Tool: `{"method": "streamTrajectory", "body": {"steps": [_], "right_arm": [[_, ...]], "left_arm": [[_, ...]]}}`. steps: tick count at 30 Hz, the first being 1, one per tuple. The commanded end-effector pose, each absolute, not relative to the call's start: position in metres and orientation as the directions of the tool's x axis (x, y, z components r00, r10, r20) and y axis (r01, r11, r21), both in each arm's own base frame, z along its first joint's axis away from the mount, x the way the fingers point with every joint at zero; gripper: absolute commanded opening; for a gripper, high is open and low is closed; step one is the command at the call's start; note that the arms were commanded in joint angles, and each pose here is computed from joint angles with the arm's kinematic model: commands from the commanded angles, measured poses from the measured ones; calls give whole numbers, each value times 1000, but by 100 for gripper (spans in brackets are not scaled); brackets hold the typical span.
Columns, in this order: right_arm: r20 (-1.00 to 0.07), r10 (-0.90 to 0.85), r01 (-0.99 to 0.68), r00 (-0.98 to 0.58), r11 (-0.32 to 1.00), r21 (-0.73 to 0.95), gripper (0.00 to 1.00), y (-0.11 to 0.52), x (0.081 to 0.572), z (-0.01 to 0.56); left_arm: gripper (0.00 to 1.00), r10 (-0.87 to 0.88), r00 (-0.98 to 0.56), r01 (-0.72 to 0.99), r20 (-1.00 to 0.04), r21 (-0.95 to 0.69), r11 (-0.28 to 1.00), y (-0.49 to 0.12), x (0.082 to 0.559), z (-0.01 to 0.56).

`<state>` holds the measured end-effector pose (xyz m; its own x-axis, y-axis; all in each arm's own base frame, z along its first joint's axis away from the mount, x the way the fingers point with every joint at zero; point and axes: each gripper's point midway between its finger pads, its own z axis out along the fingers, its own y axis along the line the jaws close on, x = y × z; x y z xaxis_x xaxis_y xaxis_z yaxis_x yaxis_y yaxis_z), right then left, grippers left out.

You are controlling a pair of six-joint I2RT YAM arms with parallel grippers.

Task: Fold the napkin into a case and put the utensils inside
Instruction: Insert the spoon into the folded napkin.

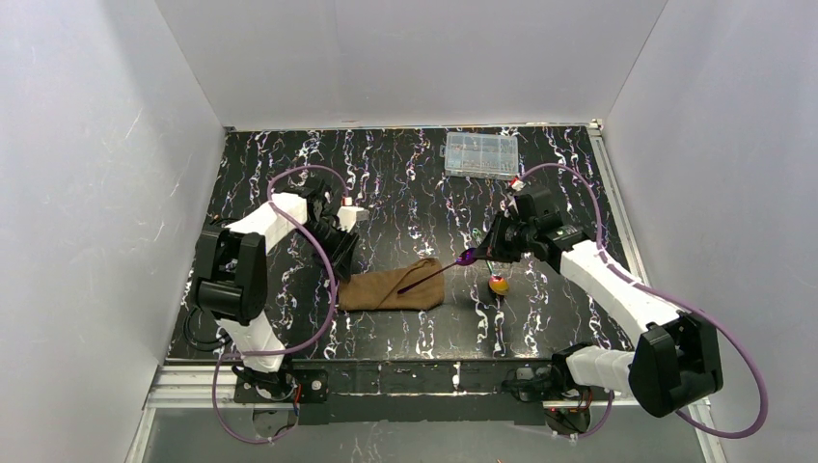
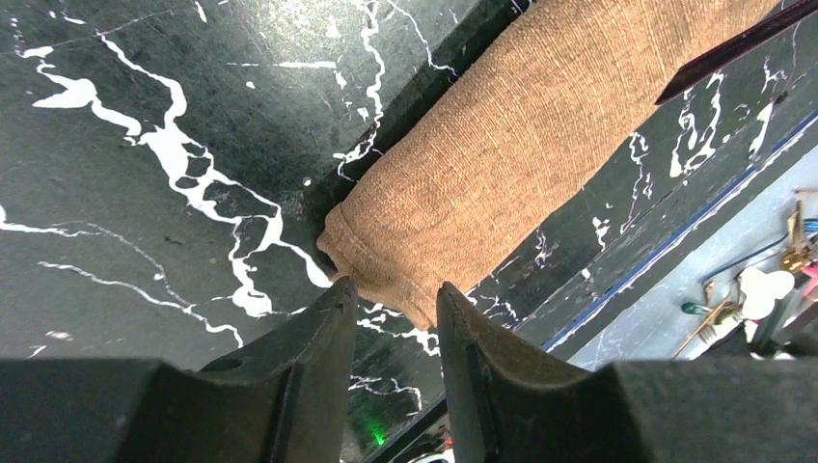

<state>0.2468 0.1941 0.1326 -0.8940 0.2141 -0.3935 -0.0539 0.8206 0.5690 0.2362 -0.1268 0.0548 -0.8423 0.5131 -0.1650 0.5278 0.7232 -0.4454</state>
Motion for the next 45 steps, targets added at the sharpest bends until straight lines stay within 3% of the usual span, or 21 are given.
{"method": "streamTrajectory", "body": {"steps": [1,12,20,36,37,41,45], "right_arm": [[-437,287,-35,-852,803,595,1,197,258,138],[-406,342,-7,-848,758,652,1,220,257,118],[-393,388,6,-833,718,696,1,241,250,109],[-384,330,-33,-862,721,692,1,291,238,78],[-384,321,-36,-866,725,687,5,291,237,76],[-393,227,-78,-891,776,626,49,293,237,71],[-420,152,-108,-895,839,534,67,277,235,88]], "left_arm": [[34,446,-887,440,-118,-506,742,-132,229,51],[31,420,-907,374,-22,-499,782,-126,219,32],[22,435,-900,364,30,-495,789,-122,216,21],[20,409,-912,327,31,-548,770,-133,218,28],[20,410,-912,327,31,-548,769,-133,217,28],[21,408,-912,328,27,-549,769,-132,218,33],[24,377,-926,308,6,-563,767,-130,223,46]]}}
